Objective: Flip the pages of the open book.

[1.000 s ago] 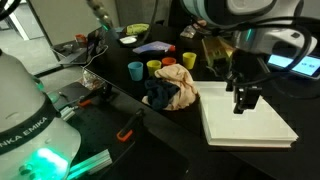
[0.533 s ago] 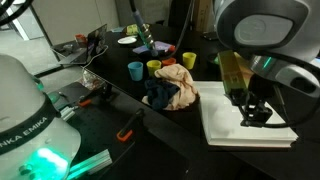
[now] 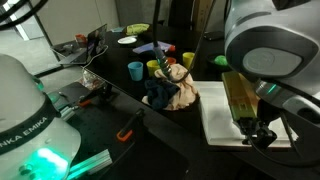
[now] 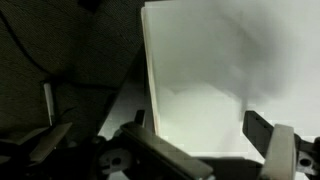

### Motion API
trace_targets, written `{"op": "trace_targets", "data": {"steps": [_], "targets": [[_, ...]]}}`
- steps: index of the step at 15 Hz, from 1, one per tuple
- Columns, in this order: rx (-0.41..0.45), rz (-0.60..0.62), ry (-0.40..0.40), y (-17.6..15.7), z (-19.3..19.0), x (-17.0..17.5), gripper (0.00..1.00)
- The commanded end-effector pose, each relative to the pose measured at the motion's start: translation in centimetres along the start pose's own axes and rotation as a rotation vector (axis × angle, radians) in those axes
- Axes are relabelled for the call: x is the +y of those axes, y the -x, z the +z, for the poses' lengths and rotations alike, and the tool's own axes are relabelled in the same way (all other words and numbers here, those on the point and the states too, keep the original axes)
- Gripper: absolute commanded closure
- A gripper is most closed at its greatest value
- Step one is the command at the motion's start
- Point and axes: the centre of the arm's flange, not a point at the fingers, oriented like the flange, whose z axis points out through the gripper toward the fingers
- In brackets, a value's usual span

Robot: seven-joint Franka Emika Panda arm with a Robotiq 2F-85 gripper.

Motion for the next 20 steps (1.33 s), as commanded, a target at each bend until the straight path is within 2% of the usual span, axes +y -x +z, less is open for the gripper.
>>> {"op": "trace_targets", "data": {"steps": [1, 10, 16, 20], "targets": [[-0.012, -0.053, -0.094, -0.8, 1.2, 1.0, 0.00], [-0.034, -0.069, -0.267, -0.8, 1.2, 2.2, 0.00], [-0.054, -0.032, -0.338, -1.0, 0.8, 2.6, 0.00], [-0.057, -0.046, -0.350, -1.0, 0.5, 2.0, 0.00]]}}
